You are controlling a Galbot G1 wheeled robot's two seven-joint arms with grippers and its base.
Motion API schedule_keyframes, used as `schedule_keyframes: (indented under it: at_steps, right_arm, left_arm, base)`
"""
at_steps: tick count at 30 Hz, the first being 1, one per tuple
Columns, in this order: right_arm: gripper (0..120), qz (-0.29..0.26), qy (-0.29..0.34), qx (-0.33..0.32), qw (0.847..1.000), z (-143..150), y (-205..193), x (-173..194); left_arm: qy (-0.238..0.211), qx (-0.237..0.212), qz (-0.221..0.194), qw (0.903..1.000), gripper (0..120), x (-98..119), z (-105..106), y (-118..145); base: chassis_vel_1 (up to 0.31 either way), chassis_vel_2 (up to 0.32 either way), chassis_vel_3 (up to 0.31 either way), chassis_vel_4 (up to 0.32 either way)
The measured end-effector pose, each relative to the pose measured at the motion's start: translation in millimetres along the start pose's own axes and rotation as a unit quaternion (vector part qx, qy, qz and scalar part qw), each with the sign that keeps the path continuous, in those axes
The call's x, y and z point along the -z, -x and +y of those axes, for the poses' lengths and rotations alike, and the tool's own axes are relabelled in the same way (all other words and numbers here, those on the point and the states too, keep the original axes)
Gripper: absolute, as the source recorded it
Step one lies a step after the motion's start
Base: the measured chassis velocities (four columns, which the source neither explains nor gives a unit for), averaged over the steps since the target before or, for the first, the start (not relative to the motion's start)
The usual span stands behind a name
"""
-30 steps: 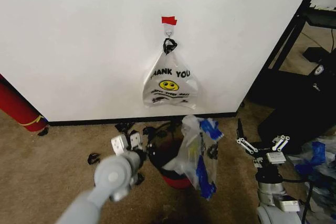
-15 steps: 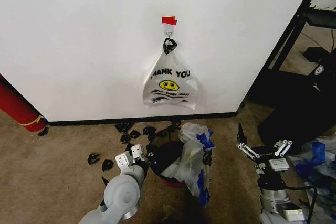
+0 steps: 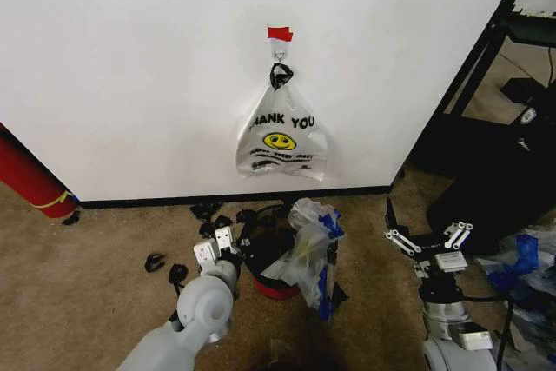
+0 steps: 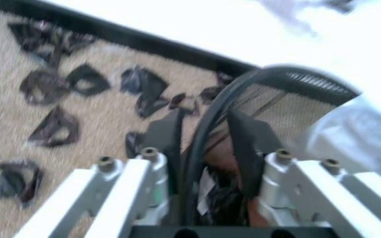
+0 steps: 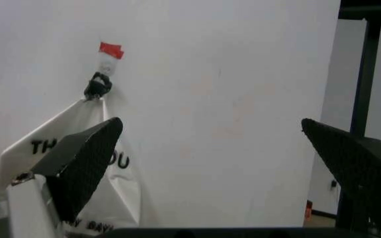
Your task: Pick up the garbage bag from the wall and place it over the trash bin.
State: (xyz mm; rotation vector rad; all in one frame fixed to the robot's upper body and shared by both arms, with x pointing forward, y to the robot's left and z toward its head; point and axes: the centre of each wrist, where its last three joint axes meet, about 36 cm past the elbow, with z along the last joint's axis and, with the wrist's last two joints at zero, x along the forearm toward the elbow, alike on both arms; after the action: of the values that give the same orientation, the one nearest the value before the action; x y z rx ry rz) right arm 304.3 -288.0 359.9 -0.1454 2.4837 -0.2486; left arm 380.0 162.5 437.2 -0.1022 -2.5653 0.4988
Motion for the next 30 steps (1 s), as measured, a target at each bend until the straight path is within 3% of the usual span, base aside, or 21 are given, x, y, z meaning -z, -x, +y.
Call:
schedule_keyframes:
  at_steps: [7, 8, 12, 13, 15, 18, 24, 30]
  right_arm:
    - [100, 0.005, 0.001, 0.001, 1.000, -2.4, -1.1, -6.6]
    - [100, 0.007, 0.000, 0.000, 1.000, -4.2, -0.6, -9.7]
    - [100, 0.027, -0.010, -0.001, 1.000, -12.9, -5.2, -31.4]
    - [100, 0.027, -0.010, -0.001, 1.000, -12.9, -5.2, -31.4]
    - [100, 0.043, -0.029, 0.006, 0.999, -22.6, -9.1, -46.3]
    - [100, 0.053, -0.056, 0.018, 0.997, -30.0, -9.8, -57.9]
    - [100, 0.062, -0.065, 0.021, 0.996, -23.7, -10.3, -68.5]
    - [100, 0.069, -0.059, 0.022, 0.996, -10.5, -12.9, -73.7]
  left_arm:
    - [0.040, -0.039, -0.035, 0.9978, 56, 17.4, -3.4, -24.7]
    - [0.074, -0.090, -0.053, 0.9917, 63, 20.6, -5.9, -41.2]
    - [0.140, -0.222, -0.057, 0.9633, 80, 27.7, -21.6, -78.5]
    - [0.140, -0.222, -0.057, 0.9633, 80, 27.7, -21.6, -78.5]
    - [0.175, -0.258, -0.057, 0.9485, 88, 32.2, -30.8, -83.5]
    - [0.224, -0.270, -0.052, 0.9349, 99, 34.8, -42.2, -77.3]
    - [0.291, -0.257, -0.002, 0.9216, 100, 23.8, -65.0, -64.5]
    - [0.316, -0.214, 0.026, 0.9240, 100, 23.6, -88.4, -57.3]
  base:
    - [0.000, 0.000, 0.000, 0.000]
    - [0.000, 0.000, 0.000, 0.000]
    - [0.000, 0.000, 0.000, 0.000]
    - [0.000, 0.000, 0.000, 0.000]
    - [0.000, 0.000, 0.000, 0.000]
    - [0.000, 0.000, 0.000, 0.000]
    - [0.000, 0.000, 0.000, 0.000]
    - [0.000, 0.000, 0.000, 0.000]
